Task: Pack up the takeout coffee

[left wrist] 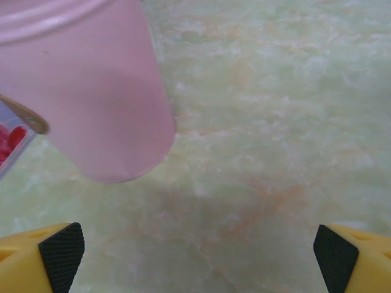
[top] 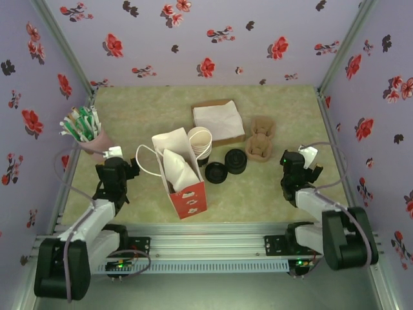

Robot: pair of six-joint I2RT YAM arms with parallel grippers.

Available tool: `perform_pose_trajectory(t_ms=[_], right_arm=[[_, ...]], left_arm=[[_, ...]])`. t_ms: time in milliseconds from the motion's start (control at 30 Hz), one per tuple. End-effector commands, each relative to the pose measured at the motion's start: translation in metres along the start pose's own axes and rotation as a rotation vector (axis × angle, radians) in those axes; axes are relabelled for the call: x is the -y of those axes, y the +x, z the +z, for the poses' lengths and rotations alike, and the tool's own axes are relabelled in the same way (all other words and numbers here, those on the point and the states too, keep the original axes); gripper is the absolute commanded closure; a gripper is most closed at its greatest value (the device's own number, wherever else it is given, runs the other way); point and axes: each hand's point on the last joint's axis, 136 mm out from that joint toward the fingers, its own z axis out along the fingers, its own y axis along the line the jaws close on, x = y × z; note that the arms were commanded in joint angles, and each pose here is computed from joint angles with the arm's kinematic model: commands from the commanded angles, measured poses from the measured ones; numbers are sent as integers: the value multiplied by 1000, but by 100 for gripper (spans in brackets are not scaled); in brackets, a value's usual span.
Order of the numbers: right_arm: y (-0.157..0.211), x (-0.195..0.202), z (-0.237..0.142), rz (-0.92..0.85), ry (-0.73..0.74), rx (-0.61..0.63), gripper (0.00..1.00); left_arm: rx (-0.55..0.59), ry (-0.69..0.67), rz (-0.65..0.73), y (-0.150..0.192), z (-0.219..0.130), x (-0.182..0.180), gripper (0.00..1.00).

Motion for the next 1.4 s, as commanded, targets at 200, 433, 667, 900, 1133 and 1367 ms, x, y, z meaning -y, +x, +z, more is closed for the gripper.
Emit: perform_pose_trajectory(t_ms=[200, 433, 667, 900, 1133, 1367], right_arm=[[-35, -35, 31, -25, -75, 128, 1], [-32, -52, 27, -69, -162, 138, 1], [-32, -54, 28, -76, -171, 133, 1], [-29, -59, 35, -81, -200, 94, 1], [-19, -66, 43, -70, -274, 87, 1], [-19, -63, 44, -64, -266, 76, 1]], left_arm=[[202, 20, 51, -47, 31, 10, 1], [262, 78, 64, -36, 57, 27, 1], [201, 80, 55, -41, 71, 27, 1], [163, 68, 26, -41, 78, 21, 1], [161, 61, 9, -42, 79, 17, 1], [158, 57, 7, -41, 79, 16, 1]])
